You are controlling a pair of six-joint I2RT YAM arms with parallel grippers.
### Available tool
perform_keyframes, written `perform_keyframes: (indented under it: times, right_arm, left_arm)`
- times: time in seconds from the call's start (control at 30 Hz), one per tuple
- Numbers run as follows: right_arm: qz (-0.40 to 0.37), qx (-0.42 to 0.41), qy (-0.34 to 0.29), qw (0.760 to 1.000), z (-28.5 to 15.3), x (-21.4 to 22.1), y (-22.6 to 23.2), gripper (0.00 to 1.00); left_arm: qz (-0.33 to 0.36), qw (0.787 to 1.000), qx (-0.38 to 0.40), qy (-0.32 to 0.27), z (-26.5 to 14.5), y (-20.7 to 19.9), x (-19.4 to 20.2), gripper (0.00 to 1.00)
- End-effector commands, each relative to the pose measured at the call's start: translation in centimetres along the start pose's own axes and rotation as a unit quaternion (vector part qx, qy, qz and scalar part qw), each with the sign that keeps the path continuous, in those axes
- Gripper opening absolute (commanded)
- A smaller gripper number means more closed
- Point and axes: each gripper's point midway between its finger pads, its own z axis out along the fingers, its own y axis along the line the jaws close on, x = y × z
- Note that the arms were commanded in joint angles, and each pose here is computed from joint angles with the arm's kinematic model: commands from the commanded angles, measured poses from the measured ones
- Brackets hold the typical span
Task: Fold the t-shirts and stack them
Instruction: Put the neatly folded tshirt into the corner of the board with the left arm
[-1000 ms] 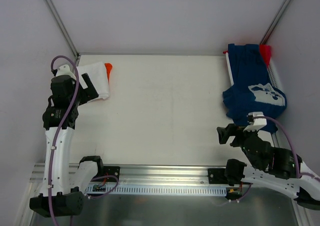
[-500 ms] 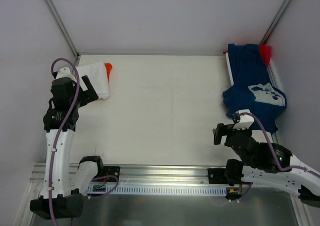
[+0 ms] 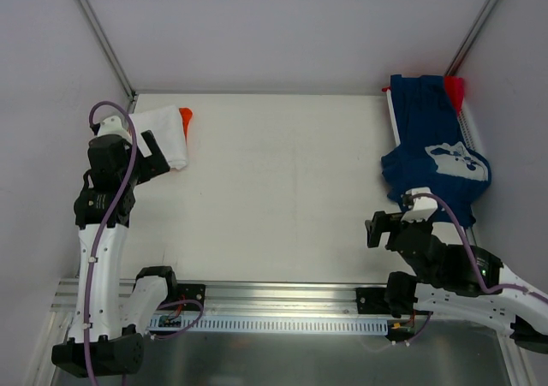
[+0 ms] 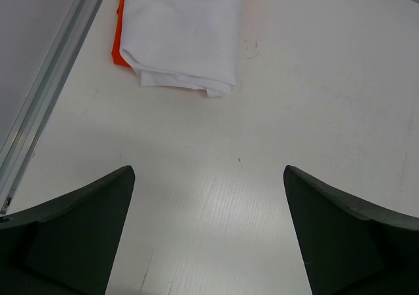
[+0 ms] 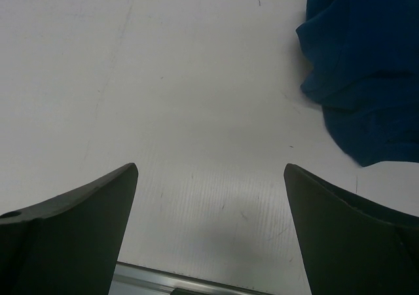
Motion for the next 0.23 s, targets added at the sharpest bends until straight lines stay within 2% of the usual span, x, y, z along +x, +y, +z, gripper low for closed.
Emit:
perform_keyframes:
  times: [0.0, 0.2]
  right_arm:
    - [0.007, 0.005, -0.013, 1.000, -0.23, -0.64, -0.47, 1.00]
    - [0.007, 0.003, -0.013, 1.000, -0.26, -0.64, -0.46, 0.99]
  left_arm:
    - [0.014, 1.000, 0.014, -0.019, -0.39, -0.42, -0.67, 0.99]
    - [0.006, 1.000, 0.011, -0.022, -0.50, -0.36, -0.77, 0.99]
